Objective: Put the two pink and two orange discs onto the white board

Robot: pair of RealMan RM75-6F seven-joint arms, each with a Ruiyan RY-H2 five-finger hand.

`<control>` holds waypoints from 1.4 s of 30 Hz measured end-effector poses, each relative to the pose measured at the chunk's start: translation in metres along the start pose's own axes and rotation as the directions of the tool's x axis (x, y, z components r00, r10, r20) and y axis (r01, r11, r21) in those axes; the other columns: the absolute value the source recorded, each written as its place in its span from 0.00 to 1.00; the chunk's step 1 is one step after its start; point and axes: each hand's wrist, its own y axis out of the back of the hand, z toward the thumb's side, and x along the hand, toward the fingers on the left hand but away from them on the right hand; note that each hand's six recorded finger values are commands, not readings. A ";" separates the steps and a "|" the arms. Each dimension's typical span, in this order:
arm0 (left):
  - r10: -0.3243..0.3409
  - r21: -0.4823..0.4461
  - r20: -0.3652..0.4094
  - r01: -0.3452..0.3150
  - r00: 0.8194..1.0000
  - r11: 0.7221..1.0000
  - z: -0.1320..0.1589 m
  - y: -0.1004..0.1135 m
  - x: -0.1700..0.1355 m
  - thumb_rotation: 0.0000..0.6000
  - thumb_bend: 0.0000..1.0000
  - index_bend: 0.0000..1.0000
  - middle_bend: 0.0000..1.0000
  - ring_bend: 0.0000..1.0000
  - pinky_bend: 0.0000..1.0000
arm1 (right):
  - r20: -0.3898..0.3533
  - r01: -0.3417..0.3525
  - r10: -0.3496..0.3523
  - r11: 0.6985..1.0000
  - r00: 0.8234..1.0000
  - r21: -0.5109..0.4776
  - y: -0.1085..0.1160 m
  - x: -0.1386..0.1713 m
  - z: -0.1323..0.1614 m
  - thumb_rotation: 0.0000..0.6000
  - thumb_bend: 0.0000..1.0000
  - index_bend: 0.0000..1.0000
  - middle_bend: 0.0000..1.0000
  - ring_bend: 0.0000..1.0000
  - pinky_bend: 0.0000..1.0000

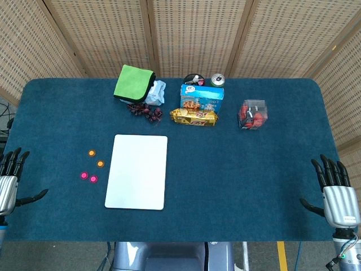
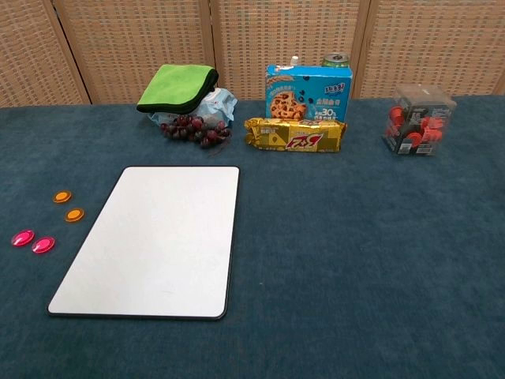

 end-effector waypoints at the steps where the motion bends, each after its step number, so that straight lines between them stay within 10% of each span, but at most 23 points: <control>1: 0.000 0.000 0.000 0.000 1.000 1.000 0.000 0.000 0.000 0.65 0.00 0.00 0.00 0.00 0.00 | 0.000 -0.001 0.001 1.000 1.000 0.000 0.000 0.000 0.000 1.00 0.00 0.00 0.00 0.00 0.00; 20: -0.064 -0.005 0.011 0.064 0.998 0.998 -0.001 -0.011 0.006 0.68 0.00 0.00 0.00 0.00 0.00 | 0.007 -0.013 0.013 1.000 1.000 0.003 -0.001 0.000 0.000 1.00 0.00 0.00 0.00 0.00 0.00; 25: -0.113 -0.021 0.019 0.113 0.993 0.993 0.001 -0.019 0.015 0.88 0.00 0.02 0.00 0.00 0.00 | 0.009 -0.018 0.018 1.000 1.000 -0.002 -0.001 0.000 -0.001 1.00 0.00 0.00 0.00 0.00 0.00; 33: -0.240 -0.038 0.096 0.245 0.966 0.969 0.014 -0.044 0.041 1.00 0.04 0.27 0.00 0.00 0.00 | 0.013 -0.033 0.033 0.999 0.999 -0.004 -0.002 -0.001 -0.001 1.00 0.00 0.00 0.00 0.00 0.00; 42: -0.326 -0.002 0.184 0.332 0.927 0.943 0.034 -0.069 0.057 1.00 0.10 0.32 0.00 0.00 0.00 | 0.015 -0.044 0.044 0.999 0.999 -0.005 -0.003 -0.001 -0.002 1.00 0.00 0.00 0.00 0.00 0.00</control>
